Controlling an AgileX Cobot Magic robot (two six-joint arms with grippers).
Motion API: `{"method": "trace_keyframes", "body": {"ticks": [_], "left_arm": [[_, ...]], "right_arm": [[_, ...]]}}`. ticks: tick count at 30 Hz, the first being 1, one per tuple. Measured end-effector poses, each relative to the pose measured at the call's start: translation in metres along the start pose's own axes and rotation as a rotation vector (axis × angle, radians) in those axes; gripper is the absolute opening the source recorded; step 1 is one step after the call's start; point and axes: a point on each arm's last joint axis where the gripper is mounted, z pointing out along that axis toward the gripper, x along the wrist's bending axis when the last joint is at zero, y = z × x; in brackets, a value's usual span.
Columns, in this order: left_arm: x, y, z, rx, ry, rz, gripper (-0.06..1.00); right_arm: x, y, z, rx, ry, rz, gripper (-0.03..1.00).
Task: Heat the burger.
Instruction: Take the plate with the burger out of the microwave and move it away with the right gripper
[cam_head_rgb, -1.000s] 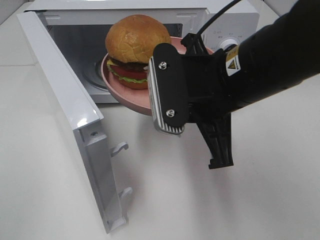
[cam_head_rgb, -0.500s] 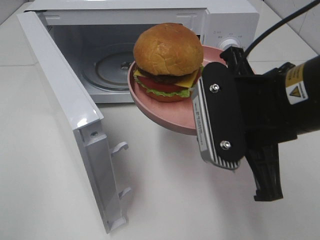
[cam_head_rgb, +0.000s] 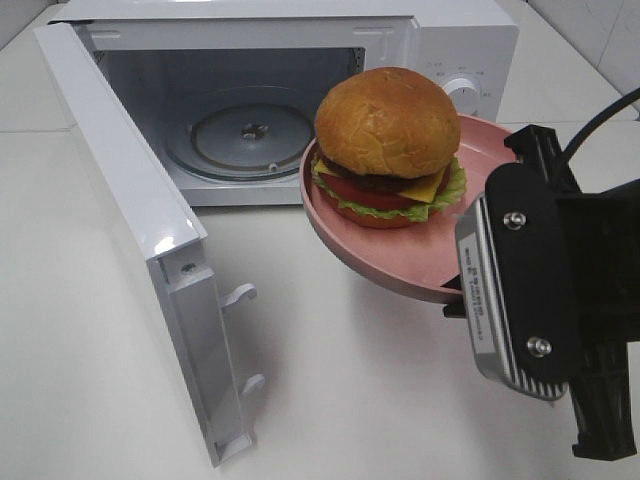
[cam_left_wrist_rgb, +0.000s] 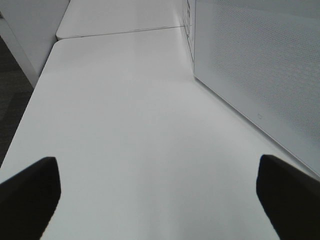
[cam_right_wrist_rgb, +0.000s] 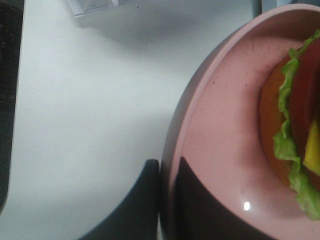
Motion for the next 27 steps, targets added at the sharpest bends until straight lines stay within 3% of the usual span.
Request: {"method": "trace_keyframes", "body": {"ticks": [15, 27], "left_arm": [[0.000, 0.000, 0.000, 0.000, 0.000, 0.000, 0.99], [0.000, 0.000, 0.000, 0.000, 0.000, 0.000, 0.99]], "right_arm": [[0.003, -0.027, -0.025, 0.095, -0.075, 0.143, 0.06], [-0.006, -0.058, -0.035, 0.245, -0.168, 0.362, 0.06]]}}
